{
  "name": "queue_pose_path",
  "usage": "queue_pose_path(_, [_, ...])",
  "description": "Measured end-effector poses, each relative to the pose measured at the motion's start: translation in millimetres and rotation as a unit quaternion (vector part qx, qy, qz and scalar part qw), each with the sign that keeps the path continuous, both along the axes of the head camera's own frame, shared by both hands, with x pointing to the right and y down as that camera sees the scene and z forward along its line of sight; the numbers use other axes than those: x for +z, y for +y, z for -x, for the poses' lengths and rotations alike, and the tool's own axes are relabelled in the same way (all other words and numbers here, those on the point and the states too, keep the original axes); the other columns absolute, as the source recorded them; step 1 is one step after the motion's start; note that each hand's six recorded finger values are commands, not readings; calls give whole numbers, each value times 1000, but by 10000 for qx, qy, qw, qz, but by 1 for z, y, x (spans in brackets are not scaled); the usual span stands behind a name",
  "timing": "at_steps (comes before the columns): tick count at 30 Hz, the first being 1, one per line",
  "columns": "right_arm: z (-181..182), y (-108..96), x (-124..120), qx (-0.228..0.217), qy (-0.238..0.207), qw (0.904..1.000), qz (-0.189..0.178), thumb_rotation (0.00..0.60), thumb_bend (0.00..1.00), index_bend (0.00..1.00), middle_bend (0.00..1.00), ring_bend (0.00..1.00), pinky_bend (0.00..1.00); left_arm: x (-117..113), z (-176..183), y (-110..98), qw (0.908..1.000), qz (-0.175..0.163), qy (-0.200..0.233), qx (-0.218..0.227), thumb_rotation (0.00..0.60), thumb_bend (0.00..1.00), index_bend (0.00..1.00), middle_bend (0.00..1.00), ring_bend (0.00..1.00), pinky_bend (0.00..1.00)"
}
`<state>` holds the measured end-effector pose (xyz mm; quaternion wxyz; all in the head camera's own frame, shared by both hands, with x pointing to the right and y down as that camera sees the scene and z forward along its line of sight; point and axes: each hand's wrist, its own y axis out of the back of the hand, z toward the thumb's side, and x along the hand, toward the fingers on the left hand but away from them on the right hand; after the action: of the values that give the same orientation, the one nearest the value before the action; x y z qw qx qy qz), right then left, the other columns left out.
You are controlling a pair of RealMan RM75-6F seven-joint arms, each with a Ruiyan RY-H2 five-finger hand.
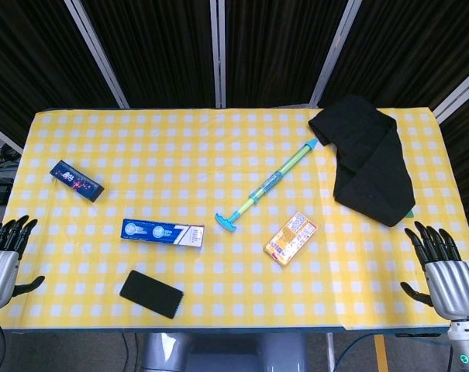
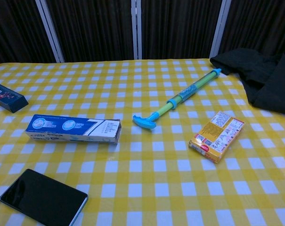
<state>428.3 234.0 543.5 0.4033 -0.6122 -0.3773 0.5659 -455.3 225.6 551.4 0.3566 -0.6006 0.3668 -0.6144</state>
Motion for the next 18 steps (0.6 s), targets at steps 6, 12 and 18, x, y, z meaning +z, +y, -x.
queue_pose_path(6, [-1, -1, 0, 42, -6, 10000, -20, 600, 32, 0, 0, 0, 0, 1, 0, 1, 10000, -3, -16, 14, 600, 66, 0, 0, 0, 0])
queue_pose_path(12, [-2, -1, 1, 71, -18, 10000, 7, 600, 31, 0, 0, 0, 0, 2, -3, 0, 10000, -41, 28, 42, 600, 66, 0, 0, 0, 0])
queue_pose_path(18, [-2, -1, 3, 53, 17, 10000, 40, 600, 32, 0, 0, 0, 0, 4, -6, -2, 9999, -94, 94, 66, 600, 67, 0, 0, 0, 0])
